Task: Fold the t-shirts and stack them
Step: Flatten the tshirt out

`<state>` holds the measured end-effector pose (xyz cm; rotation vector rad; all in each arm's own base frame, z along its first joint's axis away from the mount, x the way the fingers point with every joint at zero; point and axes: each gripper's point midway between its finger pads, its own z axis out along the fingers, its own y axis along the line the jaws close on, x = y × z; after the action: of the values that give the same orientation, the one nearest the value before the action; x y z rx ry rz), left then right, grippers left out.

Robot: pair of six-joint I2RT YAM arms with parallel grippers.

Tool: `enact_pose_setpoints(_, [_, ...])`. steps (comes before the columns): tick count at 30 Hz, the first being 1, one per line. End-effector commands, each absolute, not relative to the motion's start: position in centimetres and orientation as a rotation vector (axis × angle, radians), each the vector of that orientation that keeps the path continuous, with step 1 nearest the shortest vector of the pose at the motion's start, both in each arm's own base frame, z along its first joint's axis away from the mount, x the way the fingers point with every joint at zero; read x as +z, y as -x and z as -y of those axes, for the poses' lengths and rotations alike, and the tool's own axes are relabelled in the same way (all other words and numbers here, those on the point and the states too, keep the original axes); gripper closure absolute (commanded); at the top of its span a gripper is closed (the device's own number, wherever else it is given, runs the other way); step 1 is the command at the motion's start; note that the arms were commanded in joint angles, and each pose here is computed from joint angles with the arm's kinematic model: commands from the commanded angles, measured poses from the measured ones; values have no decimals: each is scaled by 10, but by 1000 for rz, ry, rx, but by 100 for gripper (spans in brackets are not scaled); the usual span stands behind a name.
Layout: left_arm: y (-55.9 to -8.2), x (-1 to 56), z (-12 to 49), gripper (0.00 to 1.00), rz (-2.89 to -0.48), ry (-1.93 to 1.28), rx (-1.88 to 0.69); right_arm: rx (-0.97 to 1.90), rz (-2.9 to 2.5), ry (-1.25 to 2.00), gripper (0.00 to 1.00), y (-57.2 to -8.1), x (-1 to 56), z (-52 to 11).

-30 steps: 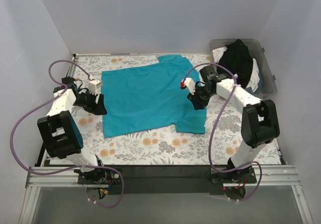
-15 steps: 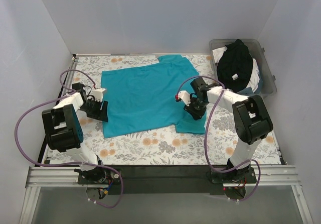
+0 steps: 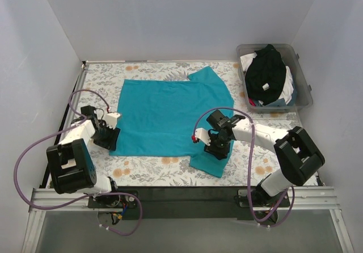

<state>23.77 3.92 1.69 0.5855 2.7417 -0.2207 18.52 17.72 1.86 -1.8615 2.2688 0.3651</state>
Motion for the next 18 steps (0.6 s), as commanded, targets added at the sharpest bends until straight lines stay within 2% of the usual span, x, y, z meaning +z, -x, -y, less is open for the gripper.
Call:
enact_pose_setpoints(1, [-201,16,-47,55,-2839,-616,-192,450,-2365,1895,57,-153,26,-165])
enact_pose_setpoints(5, [-223,41,-52,50,-2774,-565,-162,418,-2235,1796,52,-190,71,-188])
enact_pose_setpoints(8, [-266,79,-43,45,-2682,-479,-279,428,-2210,1662,47,-229,99,-197])
enact_pose_setpoints(9, [-281,93,-32,43,-2626,-464,-370,423,-2223,1556,44,-259,114,-197])
enact_pose_setpoints(10, [-289,104,-23,41,-2603,-437,-448,450,-2218,1492,44,-275,124,-200])
enact_pose_setpoints(14, [-373,166,-16,37,-2365,-378,-563,464,-2263,1209,46,-356,152,-194])
enact_pose_setpoints(15, [-389,172,-10,36,-2333,-390,-568,455,-2263,1148,48,-382,158,-194])
enact_pose_setpoints(18, [-433,175,2,39,-2289,-371,-600,438,-2291,1082,49,-414,149,-192])
